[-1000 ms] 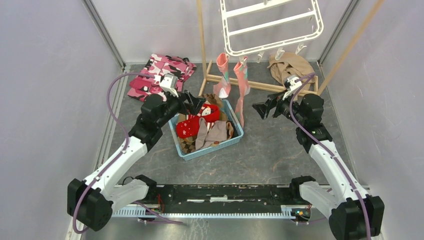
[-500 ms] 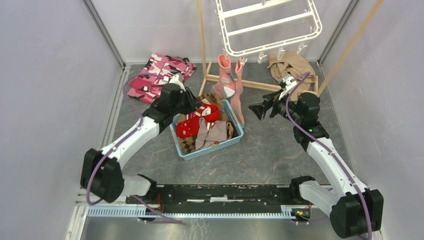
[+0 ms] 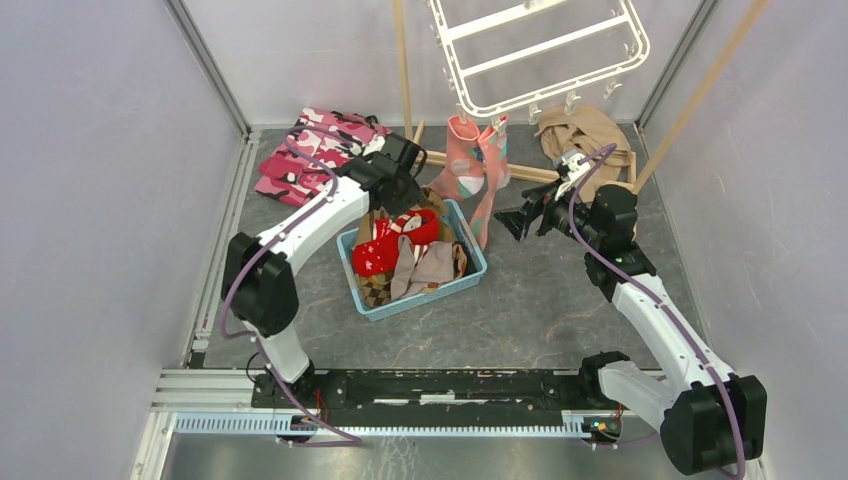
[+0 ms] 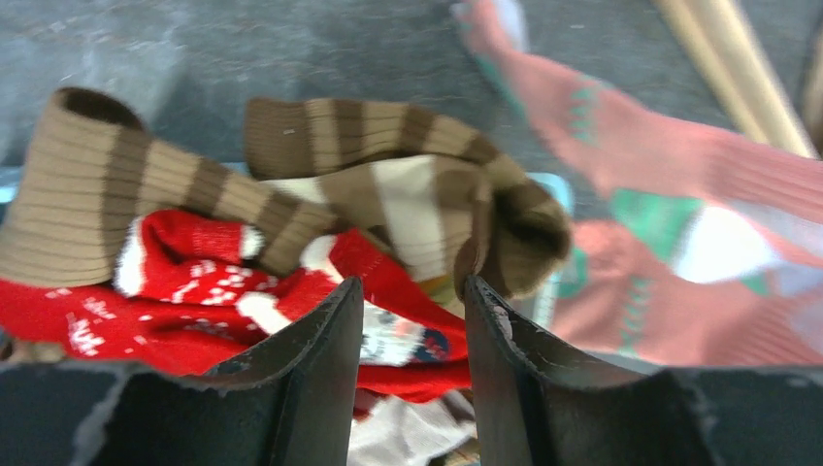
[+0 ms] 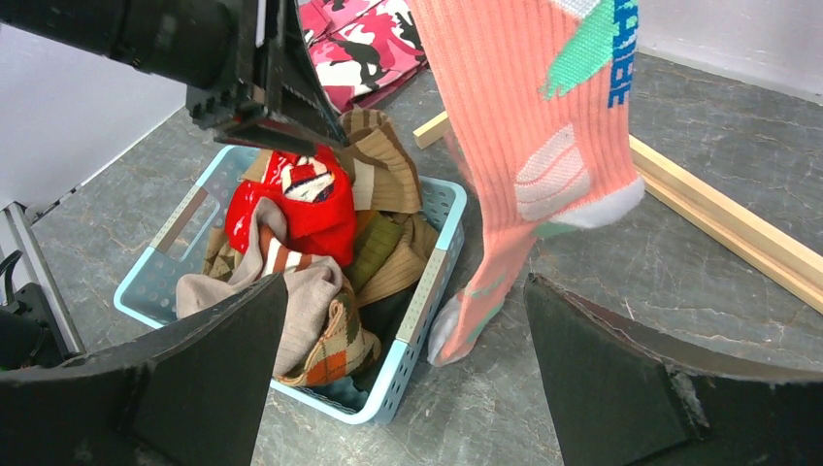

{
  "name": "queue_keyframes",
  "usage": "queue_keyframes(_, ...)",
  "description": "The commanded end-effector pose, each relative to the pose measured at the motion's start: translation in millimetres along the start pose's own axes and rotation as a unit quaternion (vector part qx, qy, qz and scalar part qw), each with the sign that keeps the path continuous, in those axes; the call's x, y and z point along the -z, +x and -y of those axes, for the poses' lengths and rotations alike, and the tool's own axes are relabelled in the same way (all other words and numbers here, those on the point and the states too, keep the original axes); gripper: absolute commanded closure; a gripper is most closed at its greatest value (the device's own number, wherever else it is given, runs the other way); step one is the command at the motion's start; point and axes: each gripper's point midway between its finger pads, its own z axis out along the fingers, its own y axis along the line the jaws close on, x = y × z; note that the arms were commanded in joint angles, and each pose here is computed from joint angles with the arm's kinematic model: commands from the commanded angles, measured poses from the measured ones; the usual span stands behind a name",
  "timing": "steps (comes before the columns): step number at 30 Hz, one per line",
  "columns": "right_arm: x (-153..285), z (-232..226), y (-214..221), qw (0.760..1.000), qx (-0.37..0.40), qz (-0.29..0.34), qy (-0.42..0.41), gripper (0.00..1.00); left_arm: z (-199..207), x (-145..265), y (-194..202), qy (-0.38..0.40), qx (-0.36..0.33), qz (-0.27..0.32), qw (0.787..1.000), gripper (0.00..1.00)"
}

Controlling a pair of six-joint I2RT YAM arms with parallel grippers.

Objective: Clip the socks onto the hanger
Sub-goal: Pick up the sock from the bin.

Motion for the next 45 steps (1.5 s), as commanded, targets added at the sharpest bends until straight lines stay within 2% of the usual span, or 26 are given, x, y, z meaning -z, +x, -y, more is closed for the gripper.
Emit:
queue_keyframes(1, -1, -5, -15, 1.000, 0.018, 0.019, -0.011, 0.02, -38, -2, -2, -0.106, 0.022, 0.018, 0.994, 0.51)
queue_keyframes(7, -2, -4, -13, 1.000, 0.017, 0.018, -0.011, 0.02, -30, -6, -11, -0.096, 0.020, 0.035, 0.995, 0.49)
queue_keyframes(13, -2, -4, -13, 1.000, 0.016, 0.018, -0.009, 0.02, -24, 12, -31, -0.083, 0.024, 0.072, 0.994, 0.47)
queue_keyframes(34, -5, -4, -15, 1.000, 0.014, 0.018, -0.013, 0.02, -13, -24, -14, -0.061, 0.023, 0.026, 0.998, 0.52)
queue_keyframes(40, -5, -4, -15, 1.000, 0.013, 0.017, -0.014, 0.02, -15, -24, -11, -0.055, 0.020, 0.023, 0.998, 0.59)
queue_keyframes(43, -6, -4, -16, 1.000, 0.014, 0.018, -0.015, 0.02, -14, -23, -9, -0.045, 0.016, 0.022, 0.999, 0.70)
queue_keyframes(45, -6, -4, -16, 1.000, 0.013, 0.018, -0.016, 0.02, -12, -20, -11, -0.034, 0.014, 0.025, 0.999, 0.84)
